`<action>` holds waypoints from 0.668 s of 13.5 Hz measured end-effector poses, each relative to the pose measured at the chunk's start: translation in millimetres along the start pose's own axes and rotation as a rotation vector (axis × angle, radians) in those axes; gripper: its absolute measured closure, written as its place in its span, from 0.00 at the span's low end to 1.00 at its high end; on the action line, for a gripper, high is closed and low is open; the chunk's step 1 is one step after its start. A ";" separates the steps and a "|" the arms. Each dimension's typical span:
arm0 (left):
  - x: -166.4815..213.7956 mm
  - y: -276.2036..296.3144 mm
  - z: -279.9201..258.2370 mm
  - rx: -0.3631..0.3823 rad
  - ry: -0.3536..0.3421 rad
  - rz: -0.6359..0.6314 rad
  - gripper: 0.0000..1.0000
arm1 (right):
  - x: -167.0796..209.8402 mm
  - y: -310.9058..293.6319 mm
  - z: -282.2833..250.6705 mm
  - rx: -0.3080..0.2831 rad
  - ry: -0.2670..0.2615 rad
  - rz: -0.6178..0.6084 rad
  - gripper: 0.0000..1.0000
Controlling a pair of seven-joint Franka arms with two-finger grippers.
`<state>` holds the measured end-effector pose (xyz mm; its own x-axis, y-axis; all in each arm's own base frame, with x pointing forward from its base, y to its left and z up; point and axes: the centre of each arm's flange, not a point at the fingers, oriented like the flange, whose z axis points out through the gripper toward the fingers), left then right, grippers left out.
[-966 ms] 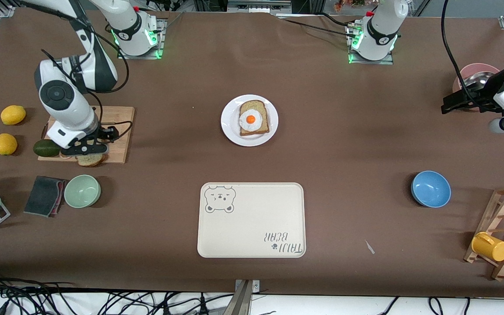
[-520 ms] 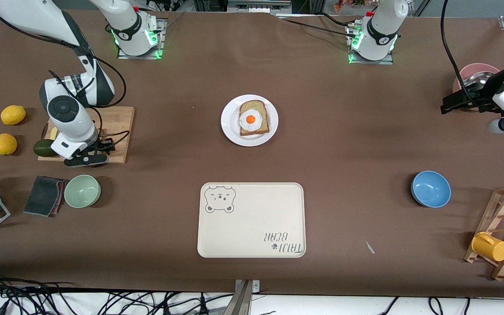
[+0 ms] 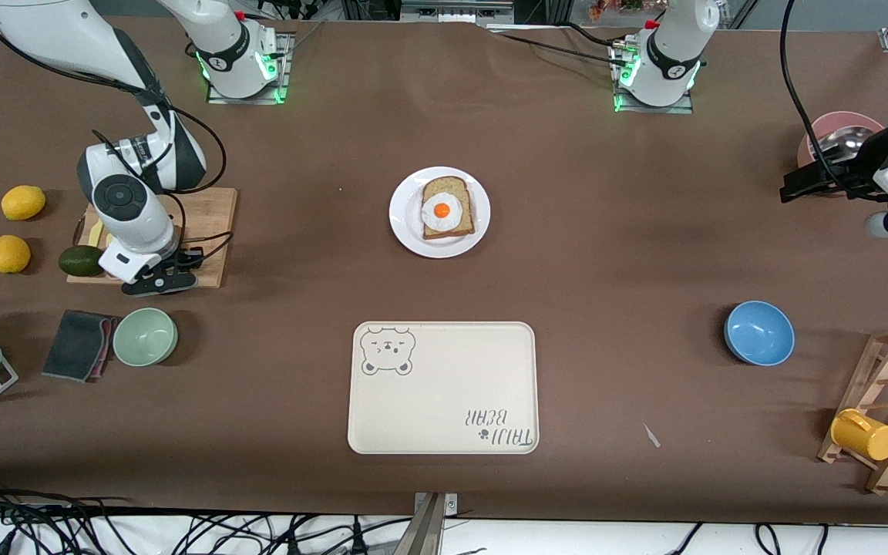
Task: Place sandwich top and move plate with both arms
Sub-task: 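Lift the bread slice with the right gripper and carry it over the plate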
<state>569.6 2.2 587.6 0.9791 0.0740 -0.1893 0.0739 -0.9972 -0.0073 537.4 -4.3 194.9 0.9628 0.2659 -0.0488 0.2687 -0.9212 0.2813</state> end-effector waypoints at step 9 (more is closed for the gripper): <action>1.6 0.2 1.7 0.000 -0.001 0.000 0.00 | 9.9 7.6 -9.2 -0.024 -0.031 0.017 0.88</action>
<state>570.9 2.1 585.6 0.9790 0.0737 -0.1902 0.0737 -0.9973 -0.0070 548.7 -6.1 205.4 0.9676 0.2412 -0.0740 0.2523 -0.9182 0.3054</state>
